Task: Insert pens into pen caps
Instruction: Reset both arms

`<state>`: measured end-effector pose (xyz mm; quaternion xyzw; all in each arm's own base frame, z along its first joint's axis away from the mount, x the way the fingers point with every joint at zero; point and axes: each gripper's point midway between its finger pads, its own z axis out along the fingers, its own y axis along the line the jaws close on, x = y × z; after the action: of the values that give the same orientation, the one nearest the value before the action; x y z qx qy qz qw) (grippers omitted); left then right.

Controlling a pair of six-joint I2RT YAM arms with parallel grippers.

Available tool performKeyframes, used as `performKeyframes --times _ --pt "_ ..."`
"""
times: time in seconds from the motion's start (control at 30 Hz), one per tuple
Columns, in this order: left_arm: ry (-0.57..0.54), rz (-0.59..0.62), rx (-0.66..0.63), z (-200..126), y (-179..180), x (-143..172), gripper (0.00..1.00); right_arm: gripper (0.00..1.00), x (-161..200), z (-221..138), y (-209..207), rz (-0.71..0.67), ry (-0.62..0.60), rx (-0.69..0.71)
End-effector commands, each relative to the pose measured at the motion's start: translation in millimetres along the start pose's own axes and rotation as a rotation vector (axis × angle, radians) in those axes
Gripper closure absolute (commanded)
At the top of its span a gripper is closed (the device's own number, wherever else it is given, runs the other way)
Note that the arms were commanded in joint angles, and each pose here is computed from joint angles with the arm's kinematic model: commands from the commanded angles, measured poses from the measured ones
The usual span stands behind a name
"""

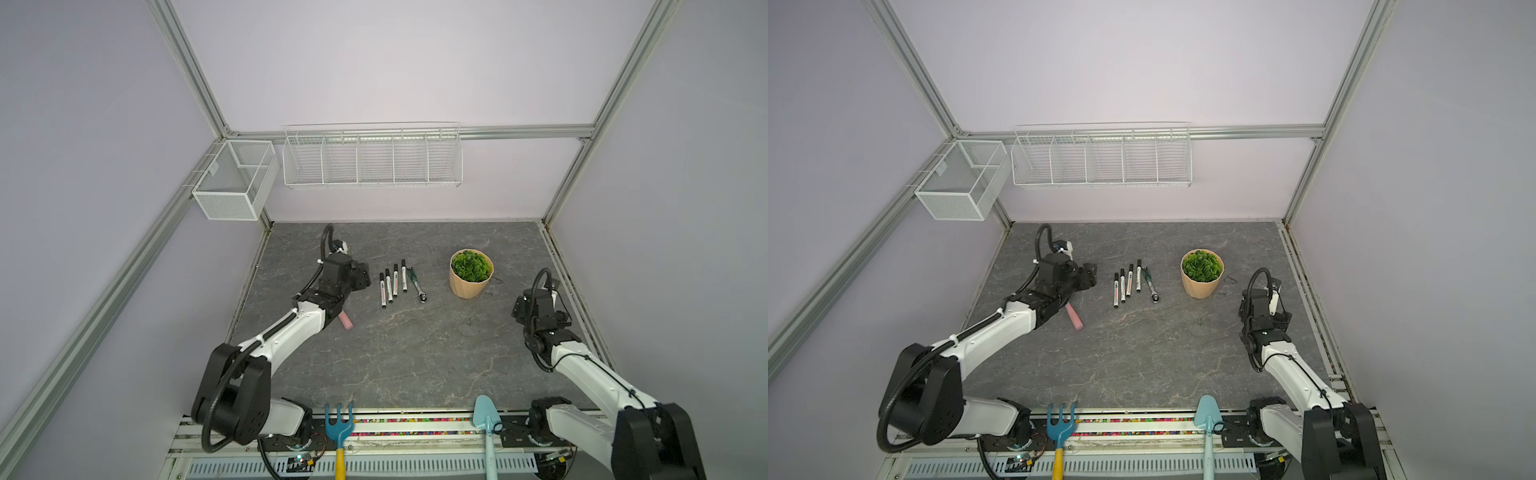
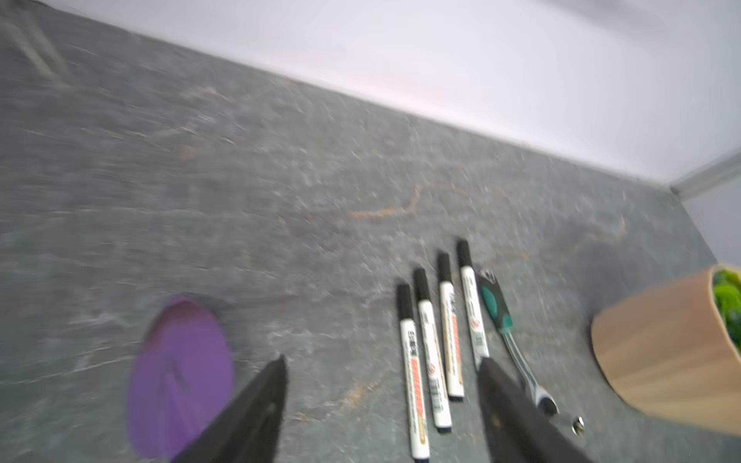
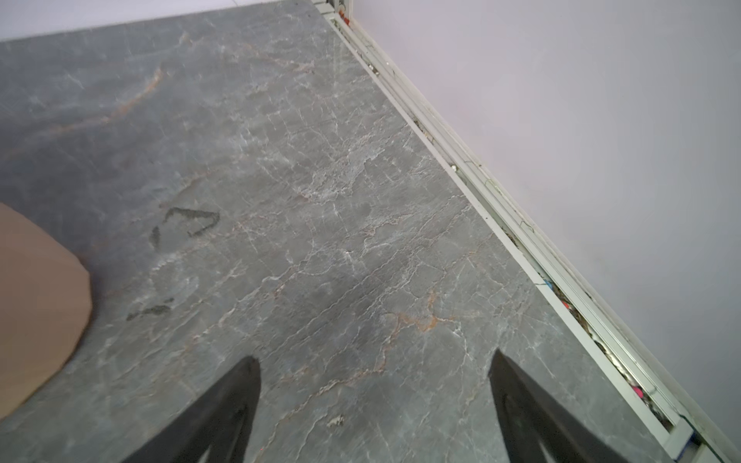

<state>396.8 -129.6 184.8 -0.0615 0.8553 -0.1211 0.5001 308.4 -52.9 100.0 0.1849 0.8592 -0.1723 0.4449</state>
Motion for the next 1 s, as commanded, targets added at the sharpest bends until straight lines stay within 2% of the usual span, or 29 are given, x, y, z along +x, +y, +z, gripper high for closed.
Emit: performKeyframes --times 0.0,0.07,0.13,0.17,0.27,0.33,0.4,0.43,0.5,0.57,0.63,0.7,0.77,0.8,0.87,0.93,0.97 --pt "-0.109 0.038 -0.283 -16 72 -12 0.01 0.09 -33 12 18 -0.062 -0.204 -0.047" --pt "-0.157 0.01 -0.432 -31 114 -12 0.01 0.1 -41 16 33 -0.081 -0.244 -0.109" --pt "-0.205 -0.008 -0.566 -48 145 -11 0.01 0.11 -52 15 51 -0.098 -0.336 -0.196" --pt "-0.226 0.004 -0.625 -57 157 -10 0.01 0.11 -51 18 62 -0.133 -0.341 -0.243" --pt "-0.23 0.092 -0.699 -63 172 -4 0.01 0.11 -44 29 78 -0.176 -0.361 -0.311" --pt "-0.21 0.108 -0.722 -58 178 3 0.01 0.11 -34 33 80 -0.142 -0.283 -0.424" --pt "-0.201 0.114 -0.706 -47 179 12 0.01 0.12 -36 40 83 -0.118 -0.336 -0.472" --pt "-0.205 0.108 -0.688 -41 178 16 0.01 0.12 -29 43 82 -0.128 -0.239 -0.476" --pt "-0.206 0.116 -0.656 -29 175 19 0.01 0.12 -34 43 83 -0.123 -0.29 -0.488" --pt "-0.188 0.123 -0.649 -19 172 15 0.01 0.12 -31 42 84 -0.132 -0.245 -0.491" --pt "-0.204 0.138 -0.647 -14 171 9 0.01 0.12 -33 43 84 -0.126 -0.275 -0.492" --pt "-0.246 0.198 -0.573 -5 160 3 0.0 0.12 -31 43 84 -0.133 -0.246 -0.492" --pt "-0.268 0.231 -0.482 7 155 8 0.01 0.12 -33 43 84 -0.129 -0.266 -0.491" --pt "-0.298 0.219 -0.439 10 156 8 0.0 0.12 -32 43 84 -0.131 -0.259 -0.492" --pt "-0.282 0.143 -0.39 5 169 22 0.01 0.12 -31 43 84 -0.13 -0.254 -0.493" --pt "-0.373 0.149 -0.37 2 171 18 0.01 0.12 -32 43 84 -0.128 -0.255 -0.493" --pt "-0.3 0.155 -0.343 8 167 24 0.01 0.12 -31 43 84 -0.129 -0.251 -0.493"
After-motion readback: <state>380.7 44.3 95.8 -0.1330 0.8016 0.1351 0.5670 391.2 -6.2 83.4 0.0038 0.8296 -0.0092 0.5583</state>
